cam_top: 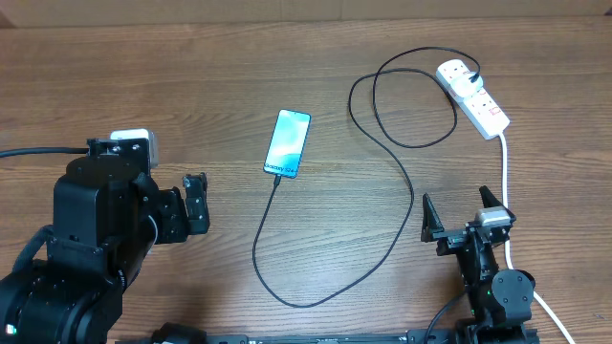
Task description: Plug charger to phone and switch on socket
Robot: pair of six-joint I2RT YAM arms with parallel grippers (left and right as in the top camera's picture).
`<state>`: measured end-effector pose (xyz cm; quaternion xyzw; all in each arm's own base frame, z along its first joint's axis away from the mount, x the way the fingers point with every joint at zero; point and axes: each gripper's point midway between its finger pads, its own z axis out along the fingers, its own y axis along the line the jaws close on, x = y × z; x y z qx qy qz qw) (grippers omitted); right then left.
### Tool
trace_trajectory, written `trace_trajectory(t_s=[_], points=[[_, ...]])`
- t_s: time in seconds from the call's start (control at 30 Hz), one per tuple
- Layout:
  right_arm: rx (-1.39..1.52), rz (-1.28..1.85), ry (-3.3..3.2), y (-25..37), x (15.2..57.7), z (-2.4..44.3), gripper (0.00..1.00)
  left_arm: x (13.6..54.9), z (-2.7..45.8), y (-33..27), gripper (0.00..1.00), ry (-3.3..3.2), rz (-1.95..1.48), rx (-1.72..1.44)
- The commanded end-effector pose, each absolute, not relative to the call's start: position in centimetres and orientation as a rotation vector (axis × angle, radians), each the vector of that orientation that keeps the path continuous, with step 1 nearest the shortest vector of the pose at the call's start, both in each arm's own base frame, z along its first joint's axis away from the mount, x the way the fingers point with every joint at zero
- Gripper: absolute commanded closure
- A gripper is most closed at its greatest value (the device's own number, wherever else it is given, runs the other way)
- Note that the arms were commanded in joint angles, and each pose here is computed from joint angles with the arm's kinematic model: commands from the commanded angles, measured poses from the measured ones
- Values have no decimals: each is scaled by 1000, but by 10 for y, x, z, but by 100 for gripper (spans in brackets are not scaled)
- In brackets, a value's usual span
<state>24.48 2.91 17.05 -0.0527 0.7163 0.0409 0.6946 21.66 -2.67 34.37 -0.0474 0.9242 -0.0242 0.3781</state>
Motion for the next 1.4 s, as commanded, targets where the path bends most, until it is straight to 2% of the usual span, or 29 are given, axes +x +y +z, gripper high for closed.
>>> trace_trajectory(t_s=[0.0,1.37], points=[[-106,97,1596,29,245,169,0,217,346,-26,1,2350,-61,-141],[-107,97,1592,29,245,170,0,215,343,-26,0,2367,-61,-132]])
